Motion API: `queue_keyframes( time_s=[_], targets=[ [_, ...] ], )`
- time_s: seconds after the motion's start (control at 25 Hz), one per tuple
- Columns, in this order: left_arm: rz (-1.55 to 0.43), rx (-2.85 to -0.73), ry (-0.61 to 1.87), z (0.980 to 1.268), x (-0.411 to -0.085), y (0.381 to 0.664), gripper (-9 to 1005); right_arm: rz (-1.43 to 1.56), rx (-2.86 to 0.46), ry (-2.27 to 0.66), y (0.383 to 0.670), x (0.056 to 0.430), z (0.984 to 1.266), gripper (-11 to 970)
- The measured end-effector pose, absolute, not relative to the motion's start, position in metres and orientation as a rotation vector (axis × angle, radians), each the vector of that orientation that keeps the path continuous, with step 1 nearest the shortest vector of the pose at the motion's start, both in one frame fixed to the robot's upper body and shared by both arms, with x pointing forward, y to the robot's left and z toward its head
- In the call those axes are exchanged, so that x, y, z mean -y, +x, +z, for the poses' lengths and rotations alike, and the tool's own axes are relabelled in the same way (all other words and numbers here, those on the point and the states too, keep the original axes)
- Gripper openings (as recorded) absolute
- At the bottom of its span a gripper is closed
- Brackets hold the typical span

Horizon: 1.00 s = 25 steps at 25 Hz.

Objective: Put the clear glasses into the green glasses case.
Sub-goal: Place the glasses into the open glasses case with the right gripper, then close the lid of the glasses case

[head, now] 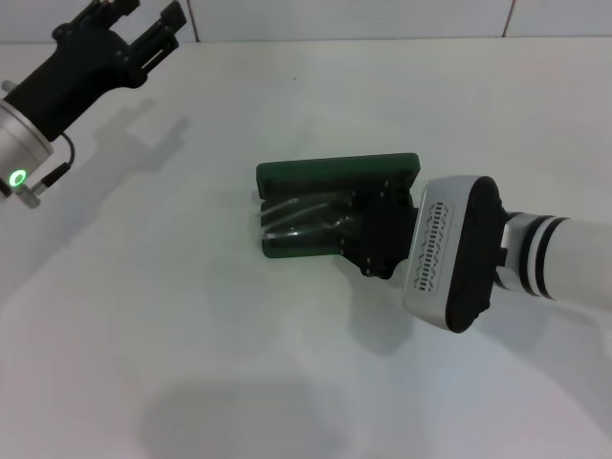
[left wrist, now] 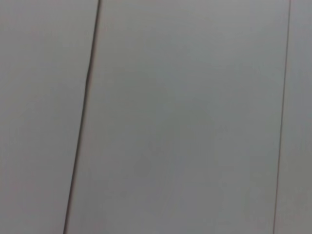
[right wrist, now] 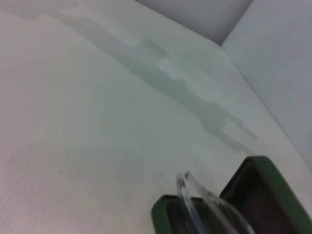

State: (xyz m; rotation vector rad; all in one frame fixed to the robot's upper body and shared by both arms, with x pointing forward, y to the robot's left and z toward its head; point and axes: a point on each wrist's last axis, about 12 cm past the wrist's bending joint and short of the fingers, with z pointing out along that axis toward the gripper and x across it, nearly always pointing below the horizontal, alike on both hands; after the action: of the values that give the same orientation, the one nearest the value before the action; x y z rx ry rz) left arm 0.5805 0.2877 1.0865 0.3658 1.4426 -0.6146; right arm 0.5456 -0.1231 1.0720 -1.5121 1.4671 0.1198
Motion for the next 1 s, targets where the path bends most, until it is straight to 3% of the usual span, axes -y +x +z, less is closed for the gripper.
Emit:
queue_keyframes(
  time_s=[0.16,0.56,1.0],
  targets=[
    [-0.614,-1.447,0.364,1.087,-0.29,0.58,696,0.087,-1.452,-1.506,0.545,0.128,1.076,274],
    [-0.611,-1.452,0.376,1.087,-0.29,0.58,697,0.054,-1.446,-1.493,0.54,0.137,1.079,273],
    [-0.612,-1.439,0.396,1.091,-0.282,0.588,697,0.333,-1.523,-1.507,0.541,0.164,1.095,268]
  ],
)
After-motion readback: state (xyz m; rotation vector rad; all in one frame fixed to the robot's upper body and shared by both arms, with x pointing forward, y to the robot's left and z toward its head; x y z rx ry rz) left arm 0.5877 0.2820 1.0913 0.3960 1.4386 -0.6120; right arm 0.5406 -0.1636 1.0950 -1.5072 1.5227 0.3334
